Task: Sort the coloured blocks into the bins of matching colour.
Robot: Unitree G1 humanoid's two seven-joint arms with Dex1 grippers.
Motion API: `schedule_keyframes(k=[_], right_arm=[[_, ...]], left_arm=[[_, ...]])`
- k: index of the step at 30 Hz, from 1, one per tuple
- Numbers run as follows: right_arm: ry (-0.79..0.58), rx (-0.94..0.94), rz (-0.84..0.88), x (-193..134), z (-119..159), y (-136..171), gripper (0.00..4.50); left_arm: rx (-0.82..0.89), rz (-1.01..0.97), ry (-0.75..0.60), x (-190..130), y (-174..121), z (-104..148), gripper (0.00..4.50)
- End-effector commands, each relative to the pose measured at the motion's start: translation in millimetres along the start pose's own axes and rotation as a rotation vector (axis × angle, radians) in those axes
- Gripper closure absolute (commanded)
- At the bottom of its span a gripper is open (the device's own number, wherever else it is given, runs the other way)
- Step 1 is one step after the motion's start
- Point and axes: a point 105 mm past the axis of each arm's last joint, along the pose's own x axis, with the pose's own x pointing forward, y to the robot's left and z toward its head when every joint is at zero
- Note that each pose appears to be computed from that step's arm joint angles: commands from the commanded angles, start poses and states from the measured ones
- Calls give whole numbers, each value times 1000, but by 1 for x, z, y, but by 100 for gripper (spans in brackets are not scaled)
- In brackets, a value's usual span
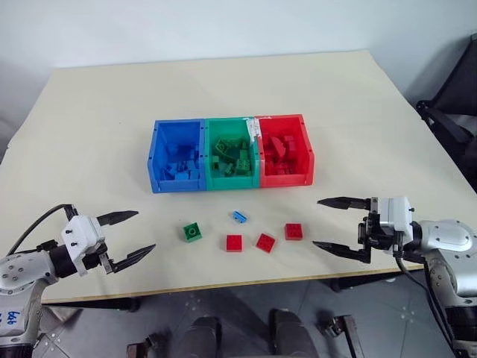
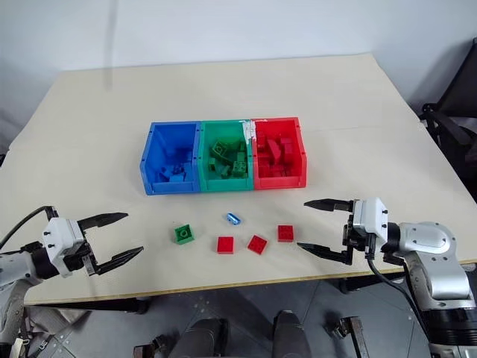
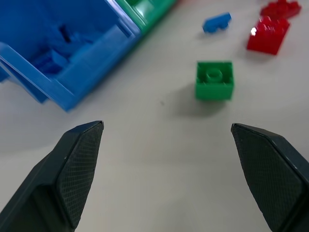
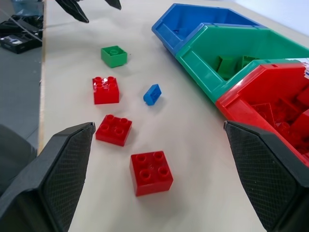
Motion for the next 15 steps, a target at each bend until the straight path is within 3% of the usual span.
schedule_keyframes(k=[1,8,11,15], right_arm=[[8,-43,-58,-12,5,-4,4],[198,-21,-145,-69,-15,1,4],[230,-15,-148,-72,-19,-3,4],[234,1,-78,-53,-20,-5,4]], left_arm=[[1,-24,-45,11,-4,11,0],[27,-309,-165,68,-50,45,0],[37,-382,-213,83,-64,56,0],[52,-434,-222,88,-72,57,0]])
